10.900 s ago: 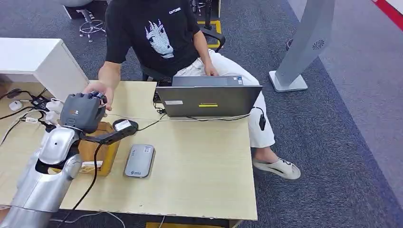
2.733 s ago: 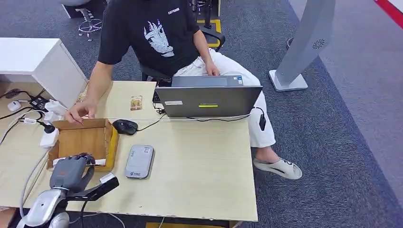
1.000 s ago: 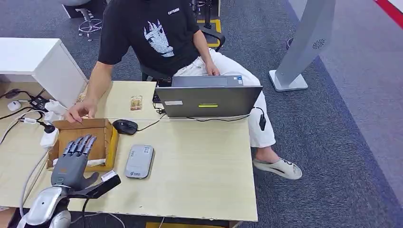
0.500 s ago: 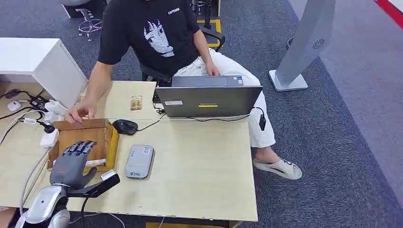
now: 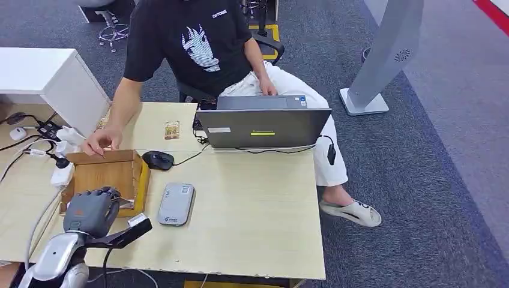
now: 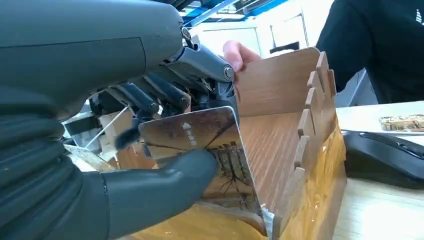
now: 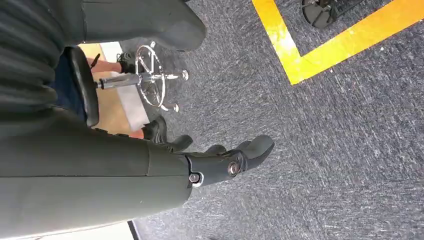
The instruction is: Pass the card to the sensor for recognition and then transmit it.
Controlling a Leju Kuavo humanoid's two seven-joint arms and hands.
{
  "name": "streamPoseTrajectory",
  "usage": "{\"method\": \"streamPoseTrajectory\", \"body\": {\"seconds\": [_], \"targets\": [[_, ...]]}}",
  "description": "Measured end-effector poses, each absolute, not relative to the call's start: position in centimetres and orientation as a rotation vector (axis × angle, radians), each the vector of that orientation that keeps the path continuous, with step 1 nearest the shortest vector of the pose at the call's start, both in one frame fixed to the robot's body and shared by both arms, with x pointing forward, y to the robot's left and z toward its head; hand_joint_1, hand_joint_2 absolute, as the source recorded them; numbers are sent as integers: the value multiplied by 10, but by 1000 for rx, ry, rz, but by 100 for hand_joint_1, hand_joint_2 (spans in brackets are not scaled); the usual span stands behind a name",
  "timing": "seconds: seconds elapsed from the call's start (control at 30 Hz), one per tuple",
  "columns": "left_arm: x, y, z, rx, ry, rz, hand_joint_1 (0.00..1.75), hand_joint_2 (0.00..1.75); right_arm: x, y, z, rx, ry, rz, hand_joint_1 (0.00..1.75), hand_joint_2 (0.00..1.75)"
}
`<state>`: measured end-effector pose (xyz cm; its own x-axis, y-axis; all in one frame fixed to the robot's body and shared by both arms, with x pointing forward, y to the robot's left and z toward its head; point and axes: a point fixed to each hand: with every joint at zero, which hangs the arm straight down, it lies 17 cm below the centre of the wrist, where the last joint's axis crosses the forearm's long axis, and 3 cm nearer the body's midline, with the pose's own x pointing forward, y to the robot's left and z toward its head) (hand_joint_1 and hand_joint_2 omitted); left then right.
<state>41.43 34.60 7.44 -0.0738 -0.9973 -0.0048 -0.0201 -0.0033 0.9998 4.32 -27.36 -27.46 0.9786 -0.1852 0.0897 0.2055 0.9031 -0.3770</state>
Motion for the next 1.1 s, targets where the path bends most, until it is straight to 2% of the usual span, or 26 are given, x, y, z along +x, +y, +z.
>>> {"method": "streamPoseTrajectory", "body": {"seconds": [0.67,0.83,1.1], "targets": [[424,347,87,1244,-1280,-1247,175,175,43,-274,-275,-396,-50,-207,0,175],[447,351,127,1329,-1356,-1147,175,175,44,-275,-274,-399,-55,-196,0,175],[478,364,243,1492,-1615,-882,175,175,48,-277,-274,-412,-68,-167,0,175]]}}
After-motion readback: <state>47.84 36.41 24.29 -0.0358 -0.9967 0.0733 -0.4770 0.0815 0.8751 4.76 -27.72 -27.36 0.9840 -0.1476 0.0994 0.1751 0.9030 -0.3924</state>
